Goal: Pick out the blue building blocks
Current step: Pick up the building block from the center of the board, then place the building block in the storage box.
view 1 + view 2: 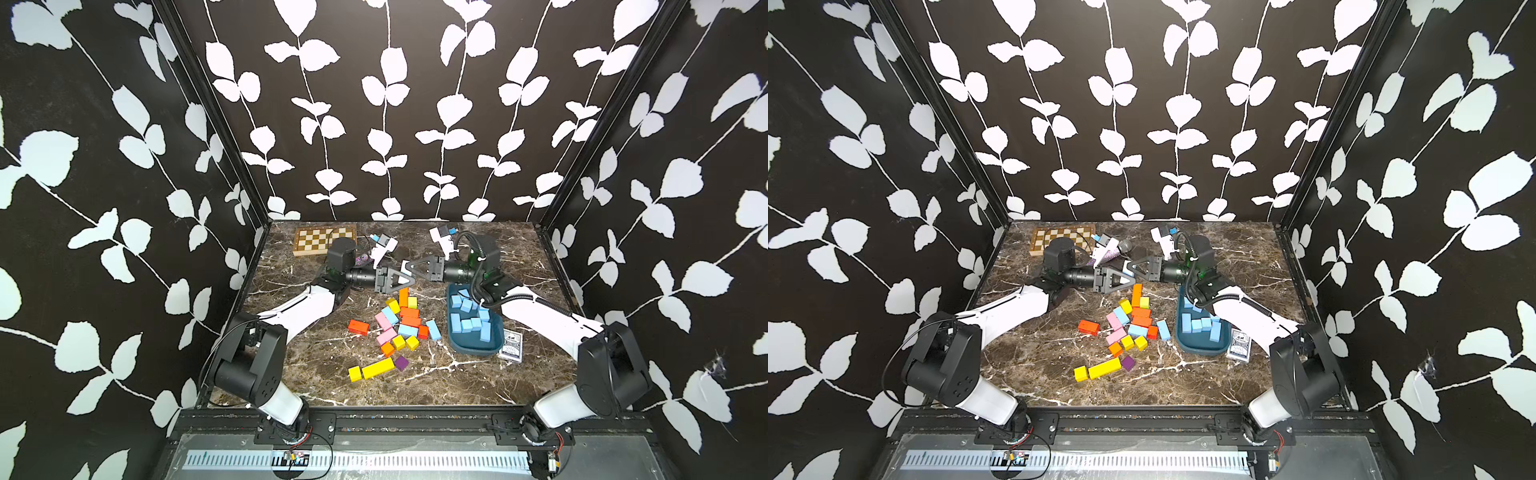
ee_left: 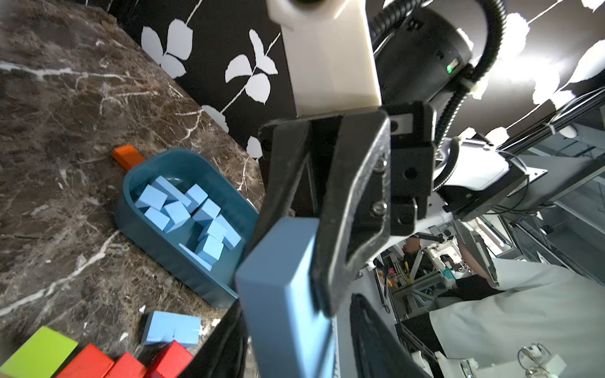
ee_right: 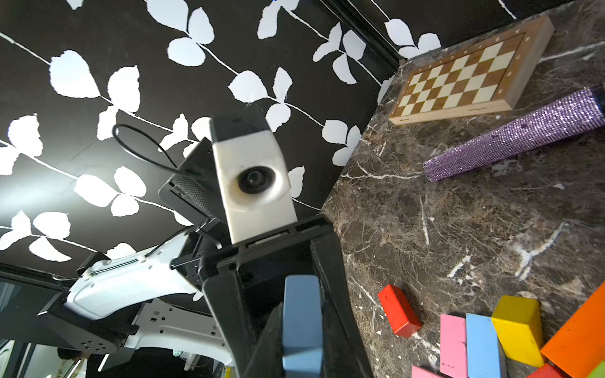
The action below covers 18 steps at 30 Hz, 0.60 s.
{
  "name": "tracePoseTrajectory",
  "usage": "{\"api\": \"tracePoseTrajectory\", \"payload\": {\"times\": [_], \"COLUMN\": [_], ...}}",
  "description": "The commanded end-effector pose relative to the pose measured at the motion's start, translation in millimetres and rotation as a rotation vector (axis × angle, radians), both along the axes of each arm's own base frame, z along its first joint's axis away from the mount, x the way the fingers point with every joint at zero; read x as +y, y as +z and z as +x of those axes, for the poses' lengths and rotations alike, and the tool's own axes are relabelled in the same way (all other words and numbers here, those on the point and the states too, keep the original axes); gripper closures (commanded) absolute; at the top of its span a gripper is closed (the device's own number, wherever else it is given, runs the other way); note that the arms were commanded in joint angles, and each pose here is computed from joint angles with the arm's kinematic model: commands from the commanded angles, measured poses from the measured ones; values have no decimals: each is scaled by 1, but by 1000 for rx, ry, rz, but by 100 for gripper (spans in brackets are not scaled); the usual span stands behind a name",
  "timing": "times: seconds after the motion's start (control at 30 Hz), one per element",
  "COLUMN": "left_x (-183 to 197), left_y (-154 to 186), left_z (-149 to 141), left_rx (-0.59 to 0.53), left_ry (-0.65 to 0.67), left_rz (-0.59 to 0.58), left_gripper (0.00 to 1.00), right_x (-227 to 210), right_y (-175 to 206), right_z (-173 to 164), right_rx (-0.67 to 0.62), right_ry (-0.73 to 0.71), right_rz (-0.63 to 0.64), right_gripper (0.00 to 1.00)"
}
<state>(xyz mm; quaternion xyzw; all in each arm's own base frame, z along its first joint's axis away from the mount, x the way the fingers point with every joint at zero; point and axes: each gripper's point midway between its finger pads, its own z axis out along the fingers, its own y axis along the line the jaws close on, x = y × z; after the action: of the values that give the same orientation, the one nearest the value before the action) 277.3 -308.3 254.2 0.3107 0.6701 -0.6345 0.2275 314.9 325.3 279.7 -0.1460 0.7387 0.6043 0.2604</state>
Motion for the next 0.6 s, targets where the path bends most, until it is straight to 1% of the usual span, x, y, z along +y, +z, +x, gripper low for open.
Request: {"api": "tracePoseTrajectory", "payload": {"times": [0.0,0.1,0.13,0.2,0.27,0.3,0.4,0.47,0.53,0.57], "left_x": [3,8,10,16,24,27,32,32,32,32], "left_y": [-8,-20,-26,-41,-60,-66,-78,-81,-82,-83], "left_z": [-4,0,0,4,9,12,14,13,13,13], "left_rx": [-5,15,23,27,16,13,17,25,31,34], "left_ry": [10,43,57,97,146,169,191,186,188,192], "left_rz": [36,89,114,191,300,335,387,383,381,387], "left_gripper": [41,34,32,30,28,28,27,27,27,27], "right_x": [-6,-28,-41,-65,-100,-114,-157,-175,-188,-188], "right_y": [9,-14,-25,-48,-78,-91,-127,-146,-161,-167], "right_z": [5,14,15,10,-1,-10,-37,-55,-65,-68], "right_rx": [-37,28,59,112,196,237,371,428,481,496], "right_ry": [-36,-105,-131,-154,-200,-204,-216,-200,-194,-180], "right_rz": [-7,-85,-138,-256,-438,-512,-730,-851,-936,-946], "right_gripper": [100,100,100,100,100,100,100,100,100,100]}}
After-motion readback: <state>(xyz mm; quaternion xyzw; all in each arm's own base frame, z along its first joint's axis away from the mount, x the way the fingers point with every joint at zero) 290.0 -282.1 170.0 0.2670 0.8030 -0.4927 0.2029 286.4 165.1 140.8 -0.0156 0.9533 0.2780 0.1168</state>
